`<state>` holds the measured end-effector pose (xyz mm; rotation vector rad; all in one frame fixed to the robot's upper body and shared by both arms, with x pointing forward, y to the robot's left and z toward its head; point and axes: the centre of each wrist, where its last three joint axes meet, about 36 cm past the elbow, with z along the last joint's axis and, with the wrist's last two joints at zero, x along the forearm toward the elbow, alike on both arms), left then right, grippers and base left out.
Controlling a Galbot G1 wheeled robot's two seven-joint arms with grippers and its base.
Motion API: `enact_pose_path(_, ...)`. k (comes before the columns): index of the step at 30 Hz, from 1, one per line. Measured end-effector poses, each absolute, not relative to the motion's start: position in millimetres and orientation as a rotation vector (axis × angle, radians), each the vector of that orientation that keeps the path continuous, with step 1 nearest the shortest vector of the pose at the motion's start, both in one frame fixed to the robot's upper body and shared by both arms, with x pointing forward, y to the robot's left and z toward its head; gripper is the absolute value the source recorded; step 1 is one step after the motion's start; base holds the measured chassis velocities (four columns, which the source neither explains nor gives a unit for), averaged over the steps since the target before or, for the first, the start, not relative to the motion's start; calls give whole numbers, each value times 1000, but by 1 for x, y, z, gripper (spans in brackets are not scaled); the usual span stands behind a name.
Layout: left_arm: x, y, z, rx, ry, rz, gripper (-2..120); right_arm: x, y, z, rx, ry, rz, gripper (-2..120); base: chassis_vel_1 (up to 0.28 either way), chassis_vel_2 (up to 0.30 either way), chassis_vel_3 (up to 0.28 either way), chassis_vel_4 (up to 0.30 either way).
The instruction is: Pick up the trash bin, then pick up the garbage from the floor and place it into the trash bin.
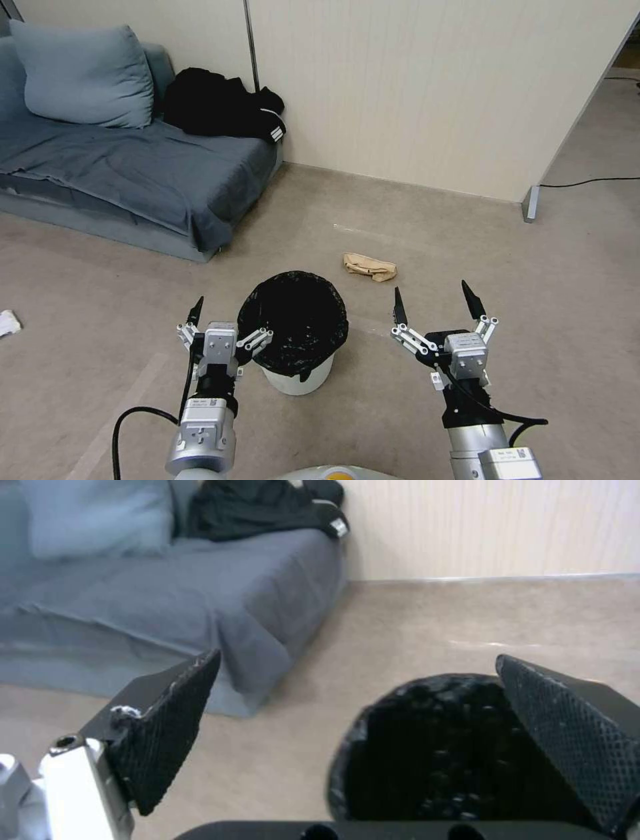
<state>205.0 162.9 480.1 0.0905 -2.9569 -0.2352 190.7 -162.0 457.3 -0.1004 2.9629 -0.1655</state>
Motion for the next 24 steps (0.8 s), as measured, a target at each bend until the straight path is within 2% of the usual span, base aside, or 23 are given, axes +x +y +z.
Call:
enact_pose_path(7,237,165,477,89,-2898,60,100,191,-161,455,-110,2955,-190,100,0,0,0,0)
enact_pose_path(10,252,168,474,122,-2880,91,100,190,-160,454,-118,2953,-201,100,0,0,0,0)
enact_pose_path(15,271,174,459,181,-2831,109,100,190,-157,448,-132,2969,-190,100,0,0,0,0)
enact_pose_path(18,288,175,438,294,-2804,61,100,190,-158,445,-129,2979,-173,100,0,0,0,0)
enact_pose_path(24,301,178,422,398,-2771,-10,99,190,-158,444,-123,2987,-151,100,0,0,0,0)
